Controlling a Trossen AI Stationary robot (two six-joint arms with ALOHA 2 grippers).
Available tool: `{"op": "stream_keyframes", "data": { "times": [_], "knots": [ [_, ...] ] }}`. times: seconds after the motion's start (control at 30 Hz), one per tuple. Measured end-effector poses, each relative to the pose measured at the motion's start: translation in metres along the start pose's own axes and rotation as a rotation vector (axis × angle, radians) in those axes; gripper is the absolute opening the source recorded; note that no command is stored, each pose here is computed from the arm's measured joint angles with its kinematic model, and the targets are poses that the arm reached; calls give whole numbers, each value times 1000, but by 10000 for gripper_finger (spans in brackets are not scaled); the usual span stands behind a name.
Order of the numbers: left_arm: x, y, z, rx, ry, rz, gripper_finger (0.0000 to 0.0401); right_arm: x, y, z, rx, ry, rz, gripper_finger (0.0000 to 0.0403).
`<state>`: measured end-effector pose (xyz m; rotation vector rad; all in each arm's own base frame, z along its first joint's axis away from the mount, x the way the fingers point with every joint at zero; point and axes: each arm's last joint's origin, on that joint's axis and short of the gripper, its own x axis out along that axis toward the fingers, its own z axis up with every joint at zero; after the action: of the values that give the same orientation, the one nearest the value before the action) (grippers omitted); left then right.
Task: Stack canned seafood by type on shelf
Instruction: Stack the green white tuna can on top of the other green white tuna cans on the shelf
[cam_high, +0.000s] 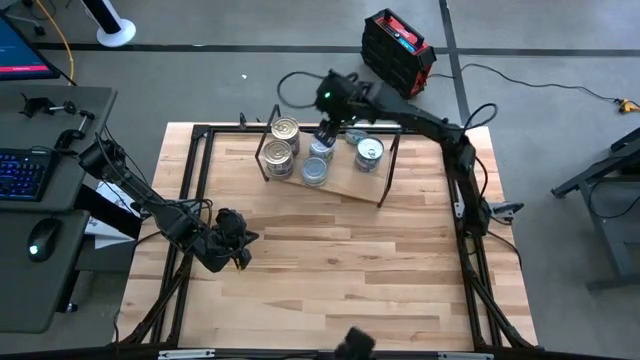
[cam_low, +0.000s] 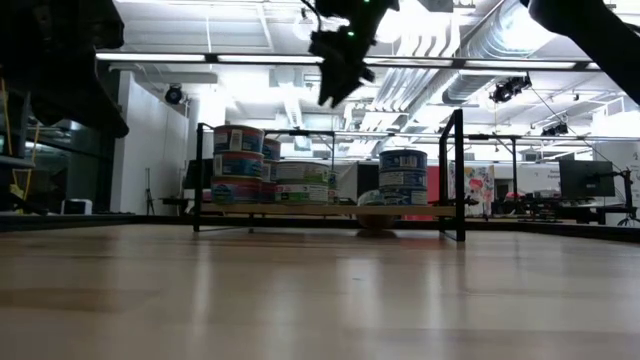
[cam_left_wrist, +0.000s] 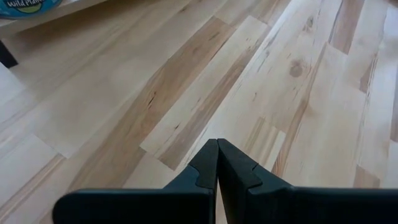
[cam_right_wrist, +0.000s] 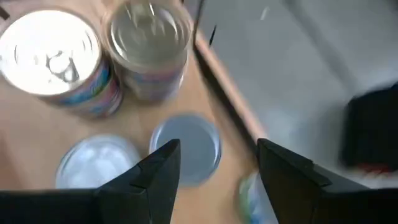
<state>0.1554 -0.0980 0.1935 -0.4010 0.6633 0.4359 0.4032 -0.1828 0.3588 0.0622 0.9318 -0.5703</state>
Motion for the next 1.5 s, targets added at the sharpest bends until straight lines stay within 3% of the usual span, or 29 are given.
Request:
{"op": "stream_keyframes", "data": {
  "times": [0.23,0.33,0.5,0.67,0.87,1.13,1.37,1.5],
  "knots": [
    [0,0,0,6,9,-2,0,10,-76,-27,407,223,251,200],
    [0,0,0,21,9,-2,0,18,-98,-32,474,224,242,200],
    [0,0,0,24,16,-7,0,52,-111,-41,467,284,195,200],
    [0,-1,-1,-18,49,-26,0,91,-100,-54,364,406,182,200],
    [0,-1,-1,-68,57,-28,0,113,-87,-59,243,460,148,200],
    [0,-1,-2,-83,67,-32,0,117,-74,-59,114,494,16,200],
    [0,-1,-2,-92,71,-34,0,115,-70,-61,81,513,113,202],
    [0,-1,-2,-113,71,-35,0,115,-75,-62,95,515,111,240]
  ]
}}
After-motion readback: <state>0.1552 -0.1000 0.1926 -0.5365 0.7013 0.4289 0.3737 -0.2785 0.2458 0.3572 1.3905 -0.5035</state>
